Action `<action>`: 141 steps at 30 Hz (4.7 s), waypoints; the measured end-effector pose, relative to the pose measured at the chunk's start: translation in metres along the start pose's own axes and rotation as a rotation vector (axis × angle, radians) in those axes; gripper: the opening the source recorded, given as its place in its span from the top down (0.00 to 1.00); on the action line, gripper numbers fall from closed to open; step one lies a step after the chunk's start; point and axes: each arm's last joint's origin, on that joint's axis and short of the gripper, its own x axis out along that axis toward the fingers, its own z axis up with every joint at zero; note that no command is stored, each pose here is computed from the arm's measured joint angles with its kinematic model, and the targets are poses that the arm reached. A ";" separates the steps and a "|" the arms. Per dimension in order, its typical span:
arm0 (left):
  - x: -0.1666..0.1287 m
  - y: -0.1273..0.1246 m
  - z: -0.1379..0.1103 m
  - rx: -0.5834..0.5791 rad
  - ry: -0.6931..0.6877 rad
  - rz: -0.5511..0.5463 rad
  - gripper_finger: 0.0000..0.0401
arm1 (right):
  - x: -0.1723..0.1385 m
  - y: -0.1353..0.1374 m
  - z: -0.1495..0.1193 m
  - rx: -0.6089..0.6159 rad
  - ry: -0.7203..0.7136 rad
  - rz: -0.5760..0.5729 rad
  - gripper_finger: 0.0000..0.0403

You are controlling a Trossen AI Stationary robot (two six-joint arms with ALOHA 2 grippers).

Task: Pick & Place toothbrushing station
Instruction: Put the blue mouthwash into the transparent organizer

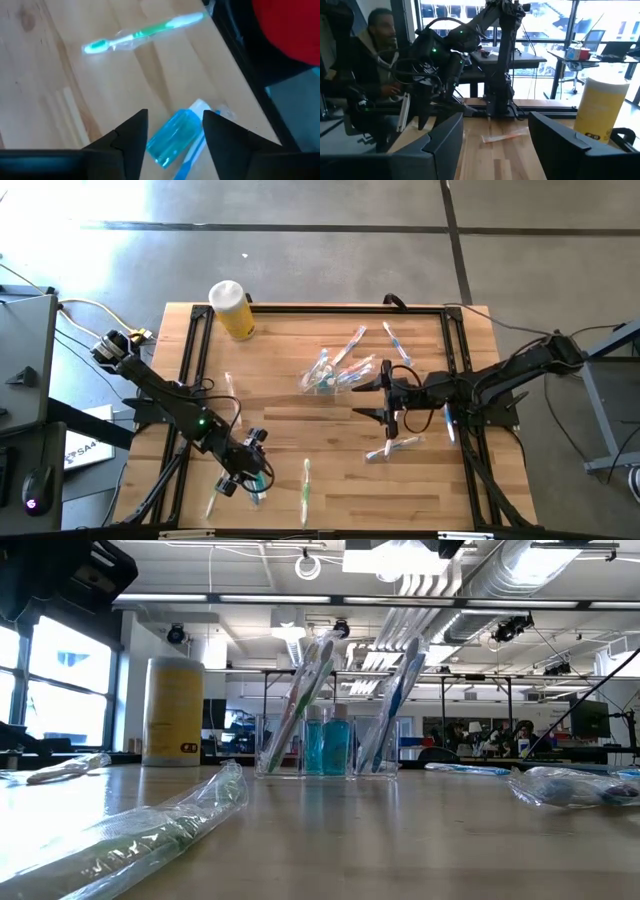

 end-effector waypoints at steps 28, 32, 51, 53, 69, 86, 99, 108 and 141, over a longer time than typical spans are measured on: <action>0.072 0.010 -0.051 -0.110 0.263 0.087 0.22 | 0.040 0.032 -0.045 0.180 -0.014 0.140 0.46; 0.079 0.011 -0.055 -0.109 0.292 0.097 0.25 | 0.038 0.039 -0.043 0.185 -0.034 0.161 0.46; 0.068 0.005 -0.022 0.110 0.282 0.168 0.26 | 0.035 0.047 -0.042 0.186 -0.034 0.190 0.46; 0.069 0.005 -0.021 0.126 0.276 0.163 0.26 | 0.035 0.047 -0.043 0.185 -0.033 0.190 0.46; 0.086 -0.011 -0.023 0.274 0.225 0.103 0.26 | 0.035 0.047 -0.043 0.190 -0.032 0.189 0.46; 0.096 -0.013 -0.024 0.276 0.220 0.078 0.35 | 0.035 0.047 -0.042 0.228 -0.031 0.189 0.46; 0.096 -0.012 -0.020 0.242 0.179 0.124 0.86 | 0.029 0.061 -0.043 0.239 -0.020 0.241 0.46; 0.088 -0.010 -0.016 0.247 0.144 0.186 0.88 | 0.023 0.076 -0.046 0.229 0.019 0.289 0.46; 0.069 -0.003 -0.003 0.114 0.043 0.247 0.99 | 0.050 0.096 -0.108 -0.065 0.175 0.204 0.46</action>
